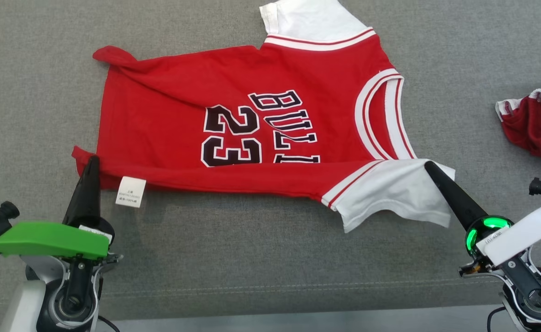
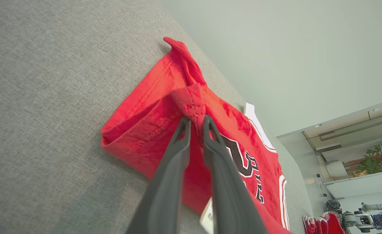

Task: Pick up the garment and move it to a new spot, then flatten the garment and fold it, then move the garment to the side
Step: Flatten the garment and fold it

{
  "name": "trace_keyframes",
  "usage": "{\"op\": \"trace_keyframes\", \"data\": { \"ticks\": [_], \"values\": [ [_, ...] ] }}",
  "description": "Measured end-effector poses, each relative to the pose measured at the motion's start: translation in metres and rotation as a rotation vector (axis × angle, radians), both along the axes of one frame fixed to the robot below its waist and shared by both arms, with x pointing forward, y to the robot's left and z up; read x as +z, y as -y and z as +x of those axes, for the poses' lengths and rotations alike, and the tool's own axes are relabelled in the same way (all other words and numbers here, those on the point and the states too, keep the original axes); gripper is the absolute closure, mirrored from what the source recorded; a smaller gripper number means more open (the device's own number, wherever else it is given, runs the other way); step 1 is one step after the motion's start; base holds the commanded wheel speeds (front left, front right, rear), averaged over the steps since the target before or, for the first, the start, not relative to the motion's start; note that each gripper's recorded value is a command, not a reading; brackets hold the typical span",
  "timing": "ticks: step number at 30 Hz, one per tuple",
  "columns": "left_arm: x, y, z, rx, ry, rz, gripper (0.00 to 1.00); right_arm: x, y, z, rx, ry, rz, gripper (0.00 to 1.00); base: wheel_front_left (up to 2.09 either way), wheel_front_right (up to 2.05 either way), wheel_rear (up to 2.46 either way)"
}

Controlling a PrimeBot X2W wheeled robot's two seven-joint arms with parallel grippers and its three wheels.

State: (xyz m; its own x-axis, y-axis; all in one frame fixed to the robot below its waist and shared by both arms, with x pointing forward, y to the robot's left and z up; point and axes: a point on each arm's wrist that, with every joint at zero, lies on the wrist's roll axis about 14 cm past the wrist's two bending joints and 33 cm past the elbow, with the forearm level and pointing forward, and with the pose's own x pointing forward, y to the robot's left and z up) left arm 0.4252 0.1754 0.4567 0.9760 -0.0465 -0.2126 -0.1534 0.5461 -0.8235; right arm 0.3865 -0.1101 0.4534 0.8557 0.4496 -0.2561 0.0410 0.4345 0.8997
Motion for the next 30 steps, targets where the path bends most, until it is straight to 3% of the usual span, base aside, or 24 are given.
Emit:
{"op": "trace_keyframes", "data": {
  "ticks": [6,23,30],
  "values": [
    [-0.009,-0.003,0.01,-0.006,-0.031,0.011,0.8,-0.007,-0.011,0.019,0.034,-0.009,0.006,1.0,0.0,0.0,0.0],
    [-0.017,0.002,0.035,-0.054,-0.06,0.05,0.69,-0.025,-0.013,0.05,-0.003,-0.056,0.009,1.0,0.0,0.0,0.0],
    [-0.019,0.004,0.046,-0.067,-0.064,0.056,0.69,-0.034,-0.016,0.057,0.005,-0.077,-0.004,1.0,0.0,0.0,0.0]
  ]
}}
